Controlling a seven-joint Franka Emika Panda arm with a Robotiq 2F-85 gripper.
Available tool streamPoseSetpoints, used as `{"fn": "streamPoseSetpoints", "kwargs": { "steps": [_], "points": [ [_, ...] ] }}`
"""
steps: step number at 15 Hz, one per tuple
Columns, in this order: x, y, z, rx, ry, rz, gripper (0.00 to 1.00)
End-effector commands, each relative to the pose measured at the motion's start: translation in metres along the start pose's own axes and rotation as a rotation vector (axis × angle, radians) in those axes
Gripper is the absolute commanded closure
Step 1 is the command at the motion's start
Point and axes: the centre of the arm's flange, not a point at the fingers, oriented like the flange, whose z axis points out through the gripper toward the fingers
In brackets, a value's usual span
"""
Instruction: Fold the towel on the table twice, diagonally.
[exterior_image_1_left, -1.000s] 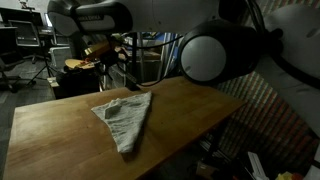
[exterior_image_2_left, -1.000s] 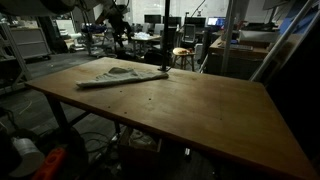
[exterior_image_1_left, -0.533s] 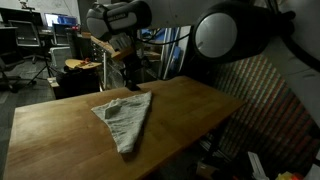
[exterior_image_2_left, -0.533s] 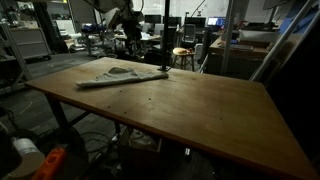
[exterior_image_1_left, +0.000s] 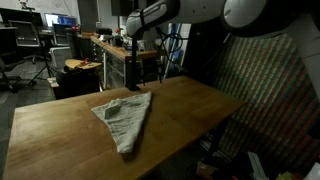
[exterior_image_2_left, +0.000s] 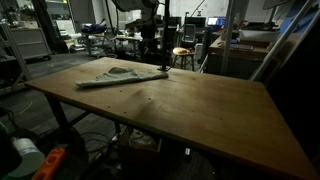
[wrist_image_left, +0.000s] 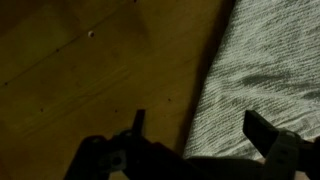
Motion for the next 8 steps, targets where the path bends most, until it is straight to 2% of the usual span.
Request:
{"fn": "streamPoseSetpoints", "kwargs": {
  "steps": [1, 8],
  "points": [
    [-0.045, 0.054, 0.017, 0.141, 0.046, -0.127, 0.0],
    [-0.058, 0.078, 0.034, 0.35, 0.117, -0.364, 0.0]
  ]
}}
